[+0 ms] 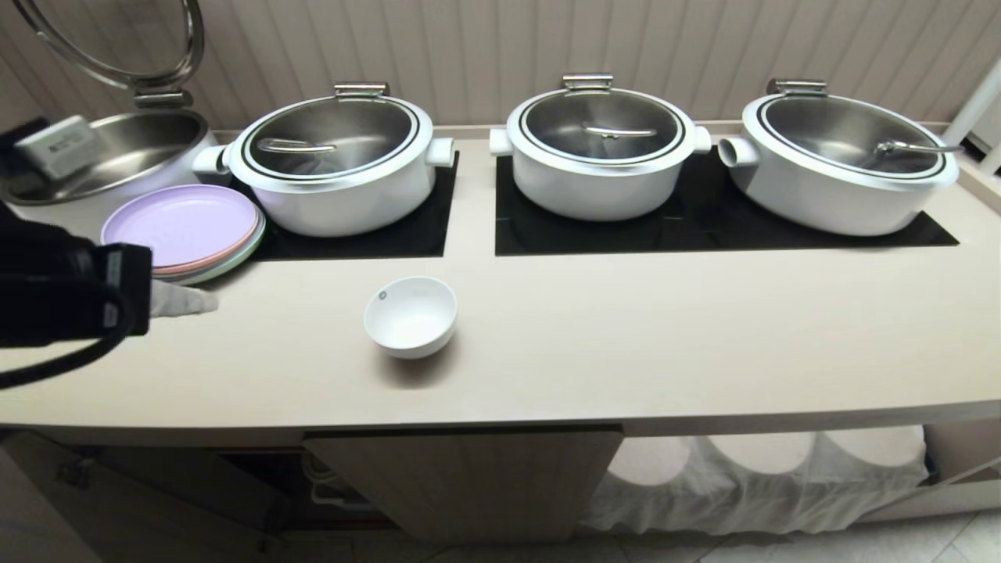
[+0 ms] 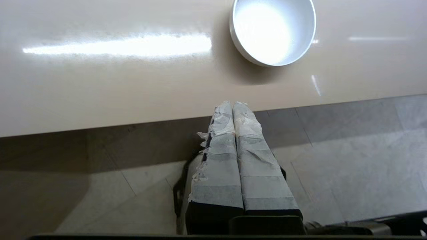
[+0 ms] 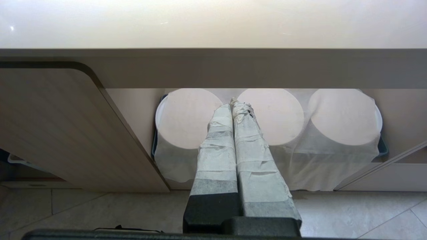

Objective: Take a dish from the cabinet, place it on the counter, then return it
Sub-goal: Pick up the bowl from the table

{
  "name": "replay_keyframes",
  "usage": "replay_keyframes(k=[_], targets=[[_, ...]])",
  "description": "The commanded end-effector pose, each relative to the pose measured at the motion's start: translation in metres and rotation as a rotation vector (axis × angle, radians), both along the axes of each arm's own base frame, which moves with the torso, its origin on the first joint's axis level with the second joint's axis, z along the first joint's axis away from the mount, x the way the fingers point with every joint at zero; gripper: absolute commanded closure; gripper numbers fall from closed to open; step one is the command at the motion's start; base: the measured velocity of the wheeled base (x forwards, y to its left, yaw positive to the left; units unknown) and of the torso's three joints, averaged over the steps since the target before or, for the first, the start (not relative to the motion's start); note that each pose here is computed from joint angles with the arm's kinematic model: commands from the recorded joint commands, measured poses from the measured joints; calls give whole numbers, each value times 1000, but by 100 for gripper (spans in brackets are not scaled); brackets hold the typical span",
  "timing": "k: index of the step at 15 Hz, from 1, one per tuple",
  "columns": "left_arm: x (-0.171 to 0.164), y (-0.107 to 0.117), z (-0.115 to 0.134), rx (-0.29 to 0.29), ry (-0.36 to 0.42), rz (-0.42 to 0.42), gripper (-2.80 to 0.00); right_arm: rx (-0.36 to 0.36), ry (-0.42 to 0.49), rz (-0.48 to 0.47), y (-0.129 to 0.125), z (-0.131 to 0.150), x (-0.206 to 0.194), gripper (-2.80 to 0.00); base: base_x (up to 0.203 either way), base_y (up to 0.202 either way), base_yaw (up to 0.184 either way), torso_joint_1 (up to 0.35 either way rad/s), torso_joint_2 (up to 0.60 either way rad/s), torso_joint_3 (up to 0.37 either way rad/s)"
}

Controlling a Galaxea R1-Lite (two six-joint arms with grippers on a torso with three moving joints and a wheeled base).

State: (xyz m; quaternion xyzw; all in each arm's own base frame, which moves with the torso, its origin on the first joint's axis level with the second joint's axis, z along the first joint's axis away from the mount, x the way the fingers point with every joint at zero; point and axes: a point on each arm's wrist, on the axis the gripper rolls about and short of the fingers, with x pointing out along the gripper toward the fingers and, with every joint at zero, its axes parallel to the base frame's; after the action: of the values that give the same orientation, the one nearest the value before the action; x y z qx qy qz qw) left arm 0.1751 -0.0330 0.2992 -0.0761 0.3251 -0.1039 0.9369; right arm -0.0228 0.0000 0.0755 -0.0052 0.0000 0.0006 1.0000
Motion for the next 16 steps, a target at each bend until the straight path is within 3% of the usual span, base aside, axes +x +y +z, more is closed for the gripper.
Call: replay_keyframes(k=[1,5,12,13,14,16], targets=[[40,-17,-13,19,133,-24,0,0,0,0,0,0,0,0,0,0,0,0,0,0],[63,-41,-30,122,259,-7,0,-1,0,1,0,0,0,0,0,0,0,0,0,0],[93,-60,-28,63,256,24,0,0,0,0,0,0,0,0,0,0,0,0,0,0],[95,-63,-28,64,256,16,-208,0,0,1,0,0,0,0,0,0,0,0,0,0],[96,-66,-29,65,256,9,-280,-2,0,0,0,0,0,0,0,0,0,0,0,0],[97,-69,-29,72,250,9,-280,0,0,2,0,0,0,0,0,0,0,0,0,0]])
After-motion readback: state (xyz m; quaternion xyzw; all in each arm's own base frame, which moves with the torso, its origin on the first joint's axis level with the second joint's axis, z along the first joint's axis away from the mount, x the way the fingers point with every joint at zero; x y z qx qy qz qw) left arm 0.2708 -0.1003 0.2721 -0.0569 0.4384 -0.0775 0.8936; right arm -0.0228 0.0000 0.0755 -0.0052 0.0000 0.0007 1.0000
